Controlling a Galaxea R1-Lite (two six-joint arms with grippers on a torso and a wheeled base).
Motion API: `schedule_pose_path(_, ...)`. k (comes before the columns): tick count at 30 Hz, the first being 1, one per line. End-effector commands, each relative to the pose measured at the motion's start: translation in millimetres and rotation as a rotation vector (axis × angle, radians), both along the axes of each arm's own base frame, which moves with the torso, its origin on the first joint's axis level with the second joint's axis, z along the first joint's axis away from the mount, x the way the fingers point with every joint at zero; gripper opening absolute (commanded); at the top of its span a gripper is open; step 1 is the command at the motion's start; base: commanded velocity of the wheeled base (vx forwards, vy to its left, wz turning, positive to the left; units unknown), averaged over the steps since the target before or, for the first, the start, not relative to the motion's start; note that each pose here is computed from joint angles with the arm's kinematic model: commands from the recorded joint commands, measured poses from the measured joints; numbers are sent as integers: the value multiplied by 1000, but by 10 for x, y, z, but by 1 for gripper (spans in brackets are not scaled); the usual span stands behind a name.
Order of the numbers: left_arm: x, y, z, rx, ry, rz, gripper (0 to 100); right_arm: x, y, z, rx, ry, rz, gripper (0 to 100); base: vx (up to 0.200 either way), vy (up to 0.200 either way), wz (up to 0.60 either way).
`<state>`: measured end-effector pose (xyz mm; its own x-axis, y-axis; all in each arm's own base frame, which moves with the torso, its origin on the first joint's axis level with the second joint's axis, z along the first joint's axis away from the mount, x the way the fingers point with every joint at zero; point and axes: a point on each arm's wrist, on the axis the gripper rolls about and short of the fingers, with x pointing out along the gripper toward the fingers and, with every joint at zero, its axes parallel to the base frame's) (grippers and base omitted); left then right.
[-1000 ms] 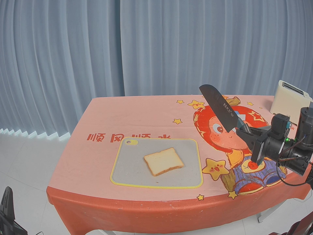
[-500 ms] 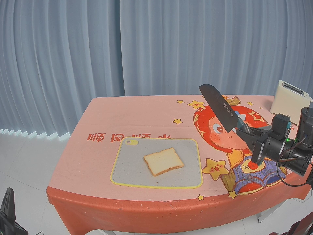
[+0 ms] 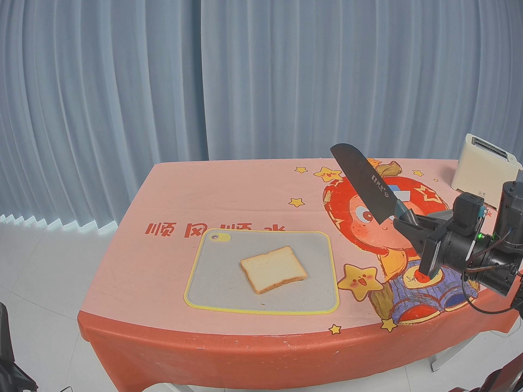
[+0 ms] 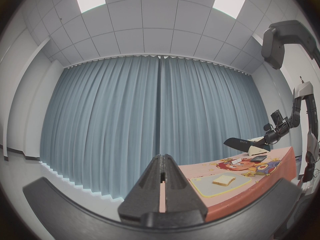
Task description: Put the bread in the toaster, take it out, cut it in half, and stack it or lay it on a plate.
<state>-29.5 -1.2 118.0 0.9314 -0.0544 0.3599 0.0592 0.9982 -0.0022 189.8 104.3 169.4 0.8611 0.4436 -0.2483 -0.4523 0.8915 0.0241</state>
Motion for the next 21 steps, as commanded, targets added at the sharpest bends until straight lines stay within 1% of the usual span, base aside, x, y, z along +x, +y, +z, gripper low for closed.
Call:
schedule_pose_path(1,55,-1,1,3,23,2,0,-6,9,2,0,-1,5,0,0,0,0)
schedule_pose_path(4,83,-3,23,6,33,-4,0,-10,11,5,1,-2,7,0,0,0,0)
schedule_pose_path(6,112,-5,56,18,37,-14,0,-10,11,5,1,-2,7,0,0,0,0)
schedule_pose_path(10,165,-5,107,25,45,-10,0,-17,11,-7,-1,2,8,0,0,0,0)
schedule_pose_path(14,220,-5,179,30,36,-10,0,-24,7,3,-3,-4,9,0,0,0,0)
schedule_pose_path(17,262,-5,201,31,50,-12,0,-26,6,-1,-6,-4,10,0,0,0,0)
schedule_pose_path(21,346,-9,232,42,84,-29,0,-34,5,9,-4,-8,12,0,0,0,0)
